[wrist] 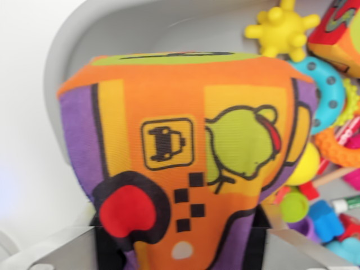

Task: Pick an object from the bin

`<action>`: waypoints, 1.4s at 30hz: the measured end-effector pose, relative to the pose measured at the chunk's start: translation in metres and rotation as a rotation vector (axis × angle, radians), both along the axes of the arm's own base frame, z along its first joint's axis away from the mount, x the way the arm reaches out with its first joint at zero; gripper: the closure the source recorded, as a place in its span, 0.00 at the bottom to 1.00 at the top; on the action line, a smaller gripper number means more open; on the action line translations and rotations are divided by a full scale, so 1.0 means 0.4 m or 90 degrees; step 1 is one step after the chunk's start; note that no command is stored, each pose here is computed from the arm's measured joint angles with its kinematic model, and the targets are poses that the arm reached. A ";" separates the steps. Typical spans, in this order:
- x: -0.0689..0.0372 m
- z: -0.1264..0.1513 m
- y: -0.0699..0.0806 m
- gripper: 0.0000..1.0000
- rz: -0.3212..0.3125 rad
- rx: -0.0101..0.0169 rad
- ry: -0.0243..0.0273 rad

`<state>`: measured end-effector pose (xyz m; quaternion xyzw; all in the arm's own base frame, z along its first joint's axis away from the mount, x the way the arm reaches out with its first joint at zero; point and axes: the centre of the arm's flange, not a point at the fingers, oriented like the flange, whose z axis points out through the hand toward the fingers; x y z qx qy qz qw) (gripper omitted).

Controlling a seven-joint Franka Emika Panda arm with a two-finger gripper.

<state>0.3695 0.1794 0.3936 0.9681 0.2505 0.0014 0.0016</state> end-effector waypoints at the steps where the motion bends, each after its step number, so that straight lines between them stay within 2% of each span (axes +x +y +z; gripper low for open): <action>1: 0.000 0.004 0.000 1.00 0.000 0.0000 0.0000; 19: 0.000 0.130 0.000 1.00 0.000 -0.0006 0.0016; 23: 0.000 0.150 0.000 1.00 0.000 -0.0001 0.0008; 42: 0.000 0.167 0.000 1.00 0.000 -0.0005 0.0025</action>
